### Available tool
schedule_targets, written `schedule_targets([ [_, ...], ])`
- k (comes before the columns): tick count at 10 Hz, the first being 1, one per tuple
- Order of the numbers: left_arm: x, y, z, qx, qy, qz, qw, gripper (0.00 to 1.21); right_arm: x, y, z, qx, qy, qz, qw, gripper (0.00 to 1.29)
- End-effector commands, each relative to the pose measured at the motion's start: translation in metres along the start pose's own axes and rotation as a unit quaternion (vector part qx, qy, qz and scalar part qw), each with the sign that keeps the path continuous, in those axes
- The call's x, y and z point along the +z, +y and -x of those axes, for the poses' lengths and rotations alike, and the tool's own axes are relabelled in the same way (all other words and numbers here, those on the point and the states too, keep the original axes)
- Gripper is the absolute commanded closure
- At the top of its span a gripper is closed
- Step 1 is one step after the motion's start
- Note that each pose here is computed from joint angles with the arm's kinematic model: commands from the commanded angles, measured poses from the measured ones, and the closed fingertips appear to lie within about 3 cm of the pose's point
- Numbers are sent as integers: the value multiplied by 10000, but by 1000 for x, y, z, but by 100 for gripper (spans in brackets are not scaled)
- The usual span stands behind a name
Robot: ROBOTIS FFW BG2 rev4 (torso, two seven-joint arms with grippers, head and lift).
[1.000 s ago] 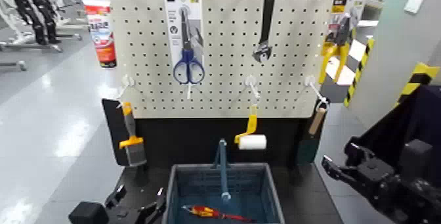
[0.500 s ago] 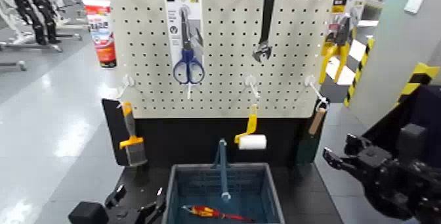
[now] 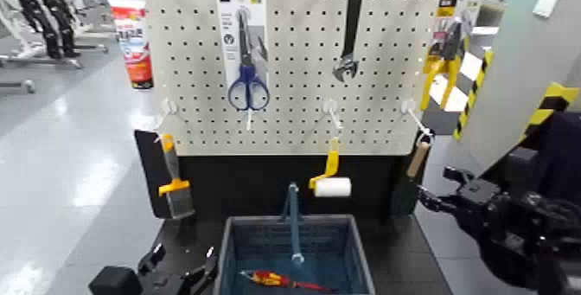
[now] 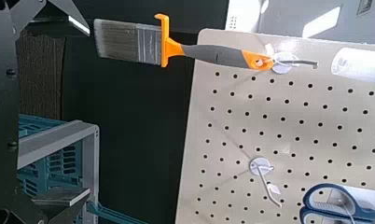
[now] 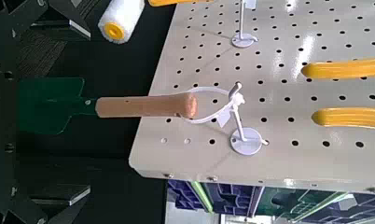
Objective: Put the tool with the wooden handle into the crate.
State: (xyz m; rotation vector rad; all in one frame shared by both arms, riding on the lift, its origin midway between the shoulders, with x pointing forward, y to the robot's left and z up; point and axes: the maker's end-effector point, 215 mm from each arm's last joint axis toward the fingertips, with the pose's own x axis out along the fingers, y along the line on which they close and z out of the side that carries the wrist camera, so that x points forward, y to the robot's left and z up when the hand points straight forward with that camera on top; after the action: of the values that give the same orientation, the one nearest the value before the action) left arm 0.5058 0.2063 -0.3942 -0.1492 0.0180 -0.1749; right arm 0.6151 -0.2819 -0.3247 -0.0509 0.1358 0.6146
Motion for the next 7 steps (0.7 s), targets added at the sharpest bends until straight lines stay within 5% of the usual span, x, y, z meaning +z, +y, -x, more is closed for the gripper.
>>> schedule_targets([
  [1, 0, 1, 0, 9, -8, 5, 10000, 11, 7, 1, -14, 118, -66, 61, 9999, 15],
  [7, 1, 0, 0, 13, -19, 19, 10000, 11, 9, -1, -33, 152, -186, 50, 9997, 23],
])
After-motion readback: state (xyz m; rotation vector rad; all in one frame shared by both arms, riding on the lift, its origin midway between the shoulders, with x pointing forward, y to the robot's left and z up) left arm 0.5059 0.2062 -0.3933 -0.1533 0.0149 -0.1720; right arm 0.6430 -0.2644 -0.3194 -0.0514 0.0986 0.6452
